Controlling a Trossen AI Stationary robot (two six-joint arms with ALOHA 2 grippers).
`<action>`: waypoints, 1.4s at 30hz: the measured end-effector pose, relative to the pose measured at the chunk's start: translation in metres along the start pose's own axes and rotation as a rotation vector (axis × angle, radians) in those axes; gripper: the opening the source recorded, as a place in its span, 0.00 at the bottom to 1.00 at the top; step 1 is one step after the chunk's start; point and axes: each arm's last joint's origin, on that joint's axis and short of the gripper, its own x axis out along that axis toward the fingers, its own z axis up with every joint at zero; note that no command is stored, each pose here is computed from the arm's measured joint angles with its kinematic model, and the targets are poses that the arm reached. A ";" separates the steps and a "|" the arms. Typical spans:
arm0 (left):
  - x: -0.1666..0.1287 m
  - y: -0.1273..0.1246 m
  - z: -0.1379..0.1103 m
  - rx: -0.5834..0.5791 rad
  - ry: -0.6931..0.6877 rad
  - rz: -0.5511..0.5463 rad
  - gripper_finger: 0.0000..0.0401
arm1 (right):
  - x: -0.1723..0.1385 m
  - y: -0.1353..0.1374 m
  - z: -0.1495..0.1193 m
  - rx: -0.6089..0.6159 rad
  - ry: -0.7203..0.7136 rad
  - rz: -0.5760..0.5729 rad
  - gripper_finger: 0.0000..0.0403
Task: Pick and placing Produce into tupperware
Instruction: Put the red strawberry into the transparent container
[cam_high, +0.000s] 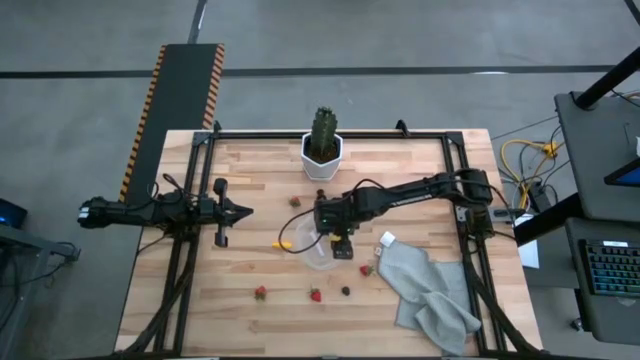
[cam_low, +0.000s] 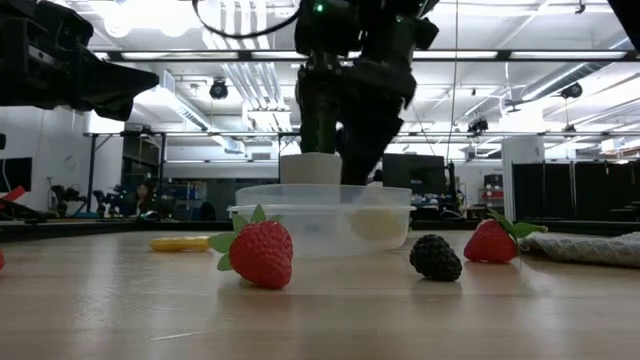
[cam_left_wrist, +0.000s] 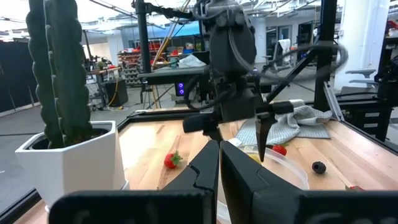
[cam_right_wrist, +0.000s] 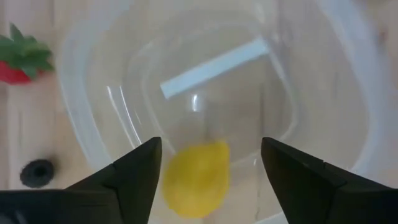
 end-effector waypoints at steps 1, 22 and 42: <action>0.000 0.000 0.000 0.000 0.000 0.000 0.00 | -0.004 0.000 0.001 -0.005 -0.017 0.000 0.66; 0.000 0.000 0.000 0.000 0.003 0.000 0.00 | -0.067 -0.042 -0.013 -0.021 -0.114 -0.410 0.62; 0.000 0.000 0.000 0.000 0.005 -0.001 0.00 | -0.040 -0.093 -0.056 0.143 0.015 -0.309 0.82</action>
